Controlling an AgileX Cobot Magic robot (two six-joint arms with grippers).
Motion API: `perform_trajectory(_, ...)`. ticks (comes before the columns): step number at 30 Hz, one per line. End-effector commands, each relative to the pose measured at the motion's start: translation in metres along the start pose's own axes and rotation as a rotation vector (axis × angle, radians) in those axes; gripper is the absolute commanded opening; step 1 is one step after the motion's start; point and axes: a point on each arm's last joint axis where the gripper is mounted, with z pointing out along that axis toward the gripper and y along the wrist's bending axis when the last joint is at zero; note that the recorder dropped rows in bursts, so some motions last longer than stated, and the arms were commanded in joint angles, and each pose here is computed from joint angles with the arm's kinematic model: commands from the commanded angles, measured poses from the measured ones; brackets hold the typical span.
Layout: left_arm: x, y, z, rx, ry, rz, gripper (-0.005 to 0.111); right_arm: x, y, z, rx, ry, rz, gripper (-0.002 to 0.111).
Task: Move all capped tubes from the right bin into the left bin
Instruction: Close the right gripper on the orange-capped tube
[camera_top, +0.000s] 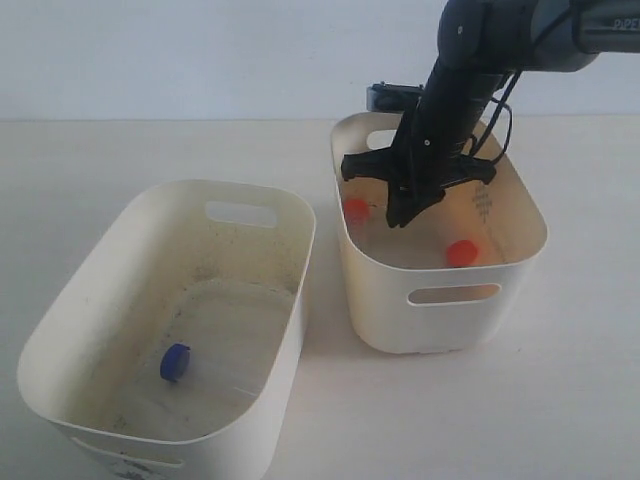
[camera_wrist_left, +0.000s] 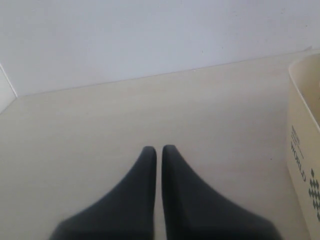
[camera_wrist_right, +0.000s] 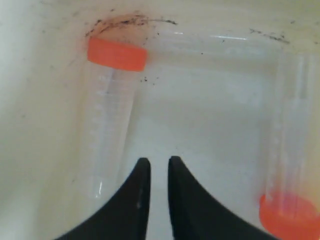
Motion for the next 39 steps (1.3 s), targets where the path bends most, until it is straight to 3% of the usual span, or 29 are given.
perform_trajectory(1,-0.002,0.0,-0.001,-0.002,-0.015,-0.013,0.004,0.0,0.002,-0.003,-0.025,-0.003,0.002,0.05)
perform_trajectory(3,-0.002,0.0,-0.001,-0.002,-0.015,-0.013,0.004,0.0,0.002,-0.003,-0.028,-0.005,0.004,0.073)
perform_trajectory(5,-0.002,0.0,-0.001,-0.002,-0.015,-0.013,0.004,0.0,0.003,-0.003,-0.034,-0.005,0.008,0.084)
perform_trajectory(13,-0.002,0.0,-0.001,-0.002,-0.015,-0.013,0.004,0.0,0.01,-0.001,-0.122,0.001,0.074,0.085)
perform_trajectory(26,-0.002,0.0,-0.001,-0.002,-0.015,-0.013,0.004,0.003,0.0,0.071,-0.102,0.079,0.099,0.085)
perform_trajectory(28,-0.002,0.0,-0.001,-0.002,-0.015,-0.013,0.004,0.006,-0.002,0.081,-0.096,0.112,0.106,0.08)
perform_trajectory(30,-0.002,0.0,-0.001,-0.002,-0.015,-0.013,0.004,0.009,-0.004,0.086,-0.085,0.143,0.125,0.062)
perform_trajectory(31,-0.002,0.0,-0.001,-0.002,-0.015,-0.013,0.004,0.01,-0.005,0.088,-0.082,0.155,0.127,0.044)
perform_trajectory(32,-0.002,0.0,-0.001,-0.002,-0.015,-0.013,0.004,0.011,-0.005,0.088,-0.08,0.157,0.126,0.036)
perform_trajectory(33,-0.002,0.0,-0.001,-0.002,-0.015,-0.013,0.004,0.011,-0.005,0.087,-0.081,0.159,0.123,0.018)
perform_trajectory(35,-0.002,0.0,-0.001,-0.002,-0.015,-0.013,0.004,0.011,-0.005,0.087,-0.082,0.157,0.115,0.001)
perform_trajectory(39,-0.002,0.0,-0.001,-0.002,-0.015,-0.013,0.004,0.012,-0.007,0.087,-0.06,0.167,0.094,0.0)
